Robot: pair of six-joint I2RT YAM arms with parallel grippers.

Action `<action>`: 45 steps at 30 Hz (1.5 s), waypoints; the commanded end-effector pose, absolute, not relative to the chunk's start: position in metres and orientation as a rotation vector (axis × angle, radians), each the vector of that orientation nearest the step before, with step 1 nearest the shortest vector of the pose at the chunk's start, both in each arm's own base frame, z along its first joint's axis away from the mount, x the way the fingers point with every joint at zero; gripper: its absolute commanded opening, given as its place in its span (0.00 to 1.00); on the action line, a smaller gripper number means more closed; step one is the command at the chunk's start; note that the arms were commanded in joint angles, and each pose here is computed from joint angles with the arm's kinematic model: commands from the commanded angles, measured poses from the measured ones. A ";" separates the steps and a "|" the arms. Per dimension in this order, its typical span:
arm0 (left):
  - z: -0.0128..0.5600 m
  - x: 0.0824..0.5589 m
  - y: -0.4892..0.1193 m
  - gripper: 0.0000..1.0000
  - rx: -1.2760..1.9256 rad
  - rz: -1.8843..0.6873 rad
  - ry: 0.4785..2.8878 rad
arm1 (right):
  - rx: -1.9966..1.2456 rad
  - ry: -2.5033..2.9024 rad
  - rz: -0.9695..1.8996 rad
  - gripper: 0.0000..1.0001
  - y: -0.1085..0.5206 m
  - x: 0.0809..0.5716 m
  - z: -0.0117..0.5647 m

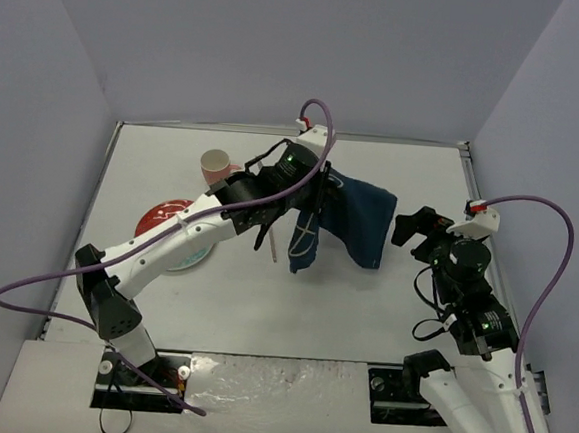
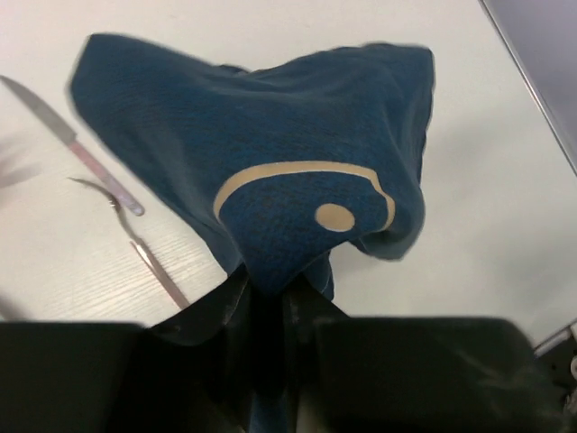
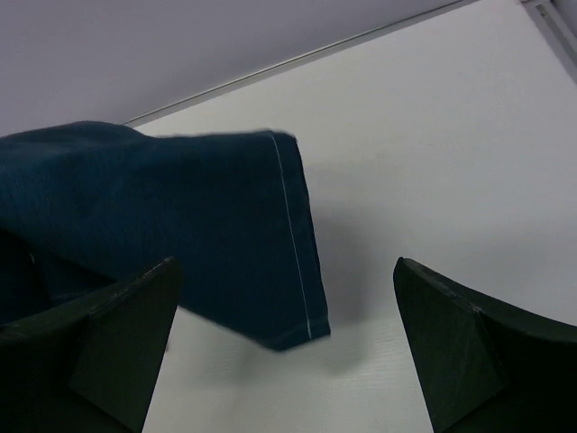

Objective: Set the dinner table for one person

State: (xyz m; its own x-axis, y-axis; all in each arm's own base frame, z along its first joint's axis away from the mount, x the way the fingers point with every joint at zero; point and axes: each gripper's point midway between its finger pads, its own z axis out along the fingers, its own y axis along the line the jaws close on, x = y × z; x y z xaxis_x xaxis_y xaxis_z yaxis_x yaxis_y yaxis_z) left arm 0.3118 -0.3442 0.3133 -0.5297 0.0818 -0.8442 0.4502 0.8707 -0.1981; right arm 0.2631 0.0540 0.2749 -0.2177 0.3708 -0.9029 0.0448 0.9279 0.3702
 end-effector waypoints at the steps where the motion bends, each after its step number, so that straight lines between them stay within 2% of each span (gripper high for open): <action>1: 0.322 0.327 -0.375 0.36 0.361 -0.647 1.963 | 0.437 1.752 0.193 1.00 0.029 0.262 0.273; 6: 0.258 0.338 -0.384 0.88 0.412 -0.546 2.094 | 0.476 1.862 0.119 1.00 0.026 0.268 0.229; 8: 0.257 0.339 -0.379 0.97 0.413 -0.525 2.104 | 0.497 1.920 0.087 1.00 0.026 0.273 0.209; 14: 0.258 0.326 -0.348 0.97 0.375 -0.498 2.115 | 0.577 2.104 -0.026 1.00 0.020 0.287 0.148; 17: 0.245 0.313 -0.331 0.97 0.361 -0.483 2.153 | 0.631 2.177 -0.040 1.00 0.009 0.297 0.122; 23: 0.192 0.288 -0.290 0.97 0.275 -0.449 2.240 | 0.769 2.160 -0.035 0.97 -0.026 0.333 0.107; 33: 0.127 0.288 -0.250 0.97 0.099 -0.443 2.334 | 0.651 2.241 -0.086 0.93 -0.027 0.396 0.084; 45: 0.084 0.288 -0.247 0.97 0.084 -0.503 2.393 | 0.468 2.332 -0.137 0.94 -0.037 0.425 0.049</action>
State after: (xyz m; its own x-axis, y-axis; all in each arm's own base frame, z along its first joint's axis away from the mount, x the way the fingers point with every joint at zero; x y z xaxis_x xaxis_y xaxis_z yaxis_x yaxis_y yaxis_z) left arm 0.2722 -0.2291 0.0688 -0.8038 -0.0163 -0.5947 0.1658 0.9539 -0.2502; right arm 0.3969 -0.0315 0.0307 -0.6886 0.3650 -0.6266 0.4309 0.9009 0.0512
